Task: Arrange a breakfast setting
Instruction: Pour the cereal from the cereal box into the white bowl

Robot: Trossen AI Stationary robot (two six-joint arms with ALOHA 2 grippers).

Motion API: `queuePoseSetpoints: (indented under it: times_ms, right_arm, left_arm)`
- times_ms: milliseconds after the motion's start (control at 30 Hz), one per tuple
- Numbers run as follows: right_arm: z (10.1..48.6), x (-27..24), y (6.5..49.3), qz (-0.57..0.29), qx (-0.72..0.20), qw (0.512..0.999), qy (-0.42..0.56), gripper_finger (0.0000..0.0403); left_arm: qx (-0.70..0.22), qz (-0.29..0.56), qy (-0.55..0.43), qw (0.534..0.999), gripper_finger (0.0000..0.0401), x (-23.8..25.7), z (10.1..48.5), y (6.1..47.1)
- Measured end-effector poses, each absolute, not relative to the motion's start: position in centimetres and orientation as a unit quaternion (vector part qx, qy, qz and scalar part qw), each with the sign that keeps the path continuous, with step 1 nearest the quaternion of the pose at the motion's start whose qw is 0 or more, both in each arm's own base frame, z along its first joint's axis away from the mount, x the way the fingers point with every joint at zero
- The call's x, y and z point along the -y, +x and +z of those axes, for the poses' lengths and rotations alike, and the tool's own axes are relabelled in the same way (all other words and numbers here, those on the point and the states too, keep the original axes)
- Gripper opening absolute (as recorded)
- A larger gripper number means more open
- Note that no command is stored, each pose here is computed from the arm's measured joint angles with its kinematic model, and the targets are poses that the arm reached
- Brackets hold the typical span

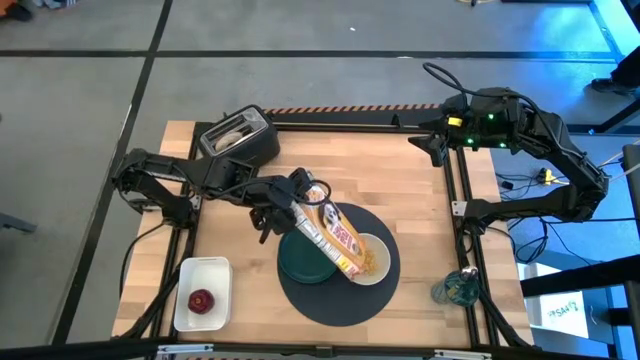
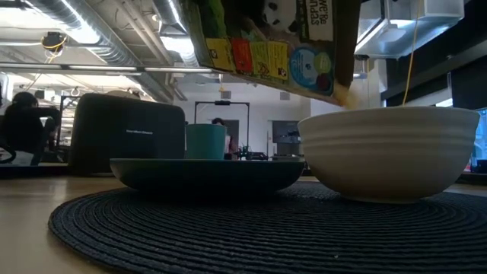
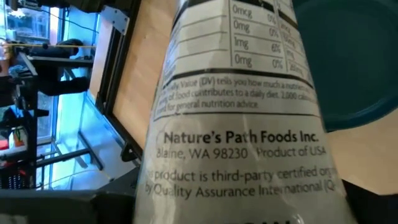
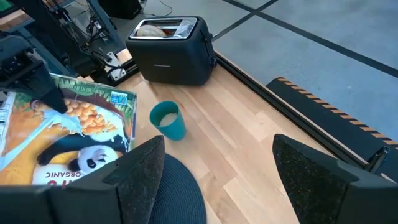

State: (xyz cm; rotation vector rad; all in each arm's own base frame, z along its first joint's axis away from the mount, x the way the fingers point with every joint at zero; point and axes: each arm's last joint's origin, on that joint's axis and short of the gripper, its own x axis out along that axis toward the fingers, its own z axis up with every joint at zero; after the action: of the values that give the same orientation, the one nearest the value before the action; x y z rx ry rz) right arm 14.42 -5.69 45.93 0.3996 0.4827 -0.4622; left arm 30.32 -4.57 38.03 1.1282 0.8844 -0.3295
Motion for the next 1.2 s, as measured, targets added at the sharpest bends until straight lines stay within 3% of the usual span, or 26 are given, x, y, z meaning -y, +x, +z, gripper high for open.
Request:
queuePoseSetpoints:
  times_ms: [633, 1200]
  right_arm:
    - [45.94, 5.69, 14.42, -0.225, -0.235, 0.925, 0.195, 0.0289]
    - [45.94, 5.69, 14.42, -0.225, -0.235, 0.926, 0.193, 0.0289]
  left_arm:
    - [-0.417, -0.142, 0.515, 0.736, 0.0207, 4.47, 37.93, 30.13]
    - [-0.416, -0.150, 0.430, 0.787, 0.0207, 4.80, 37.85, 30.09]
